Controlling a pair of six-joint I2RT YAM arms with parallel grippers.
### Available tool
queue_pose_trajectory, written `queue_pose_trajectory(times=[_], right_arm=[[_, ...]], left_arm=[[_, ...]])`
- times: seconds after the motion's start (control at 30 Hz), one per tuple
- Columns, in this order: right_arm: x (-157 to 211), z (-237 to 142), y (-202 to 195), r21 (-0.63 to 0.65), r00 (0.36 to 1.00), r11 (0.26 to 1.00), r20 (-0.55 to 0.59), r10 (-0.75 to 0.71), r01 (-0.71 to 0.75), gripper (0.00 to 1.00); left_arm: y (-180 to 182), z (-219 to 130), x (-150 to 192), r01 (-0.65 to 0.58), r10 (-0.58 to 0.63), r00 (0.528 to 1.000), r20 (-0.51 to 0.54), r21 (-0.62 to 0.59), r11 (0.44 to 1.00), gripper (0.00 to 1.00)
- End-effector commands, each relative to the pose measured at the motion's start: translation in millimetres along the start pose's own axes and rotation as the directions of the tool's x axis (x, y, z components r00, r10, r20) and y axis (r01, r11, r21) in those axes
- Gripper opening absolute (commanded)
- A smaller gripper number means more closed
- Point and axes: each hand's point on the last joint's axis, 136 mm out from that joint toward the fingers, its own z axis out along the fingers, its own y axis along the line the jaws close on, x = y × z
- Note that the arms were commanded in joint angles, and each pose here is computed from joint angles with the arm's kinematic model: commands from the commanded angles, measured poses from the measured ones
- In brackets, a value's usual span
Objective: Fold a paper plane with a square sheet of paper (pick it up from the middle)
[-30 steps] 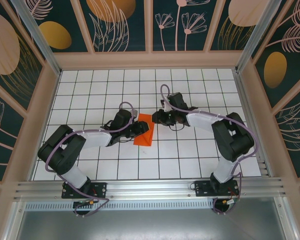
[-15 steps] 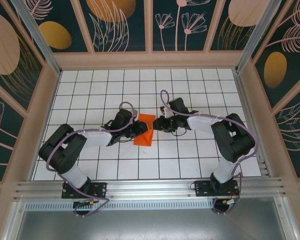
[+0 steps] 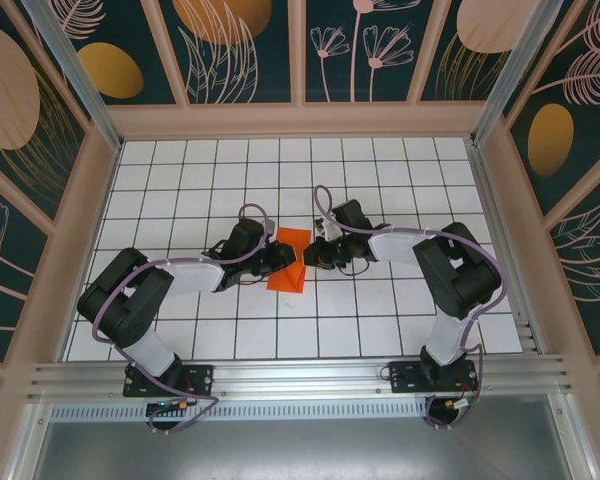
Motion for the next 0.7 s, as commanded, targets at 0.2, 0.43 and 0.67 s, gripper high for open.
queue_pose_trajectory(times=[0.2, 0.43, 0.67], right_arm=[[-17, 8, -19, 0.118, 0.999, 0.992, 0.031, -0.043, 0.039, 0.10], [-22, 12, -23, 0.139, 0.998, 0.989, 0.032, -0.052, 0.047, 0.10], [-22, 13, -28, 0.153, 0.999, 0.987, 0.029, -0.046, 0.042, 0.10]], left_arm=[[-21, 1, -1, -0.037, 0.038, 0.999, -0.013, 0.089, 0.995, 0.30], [-15, 8, 3, -0.031, 0.034, 0.999, -0.036, 0.079, 0.996, 0.30], [-12, 12, 5, -0.031, 0.035, 0.998, -0.051, 0.074, 0.997, 0.29]])
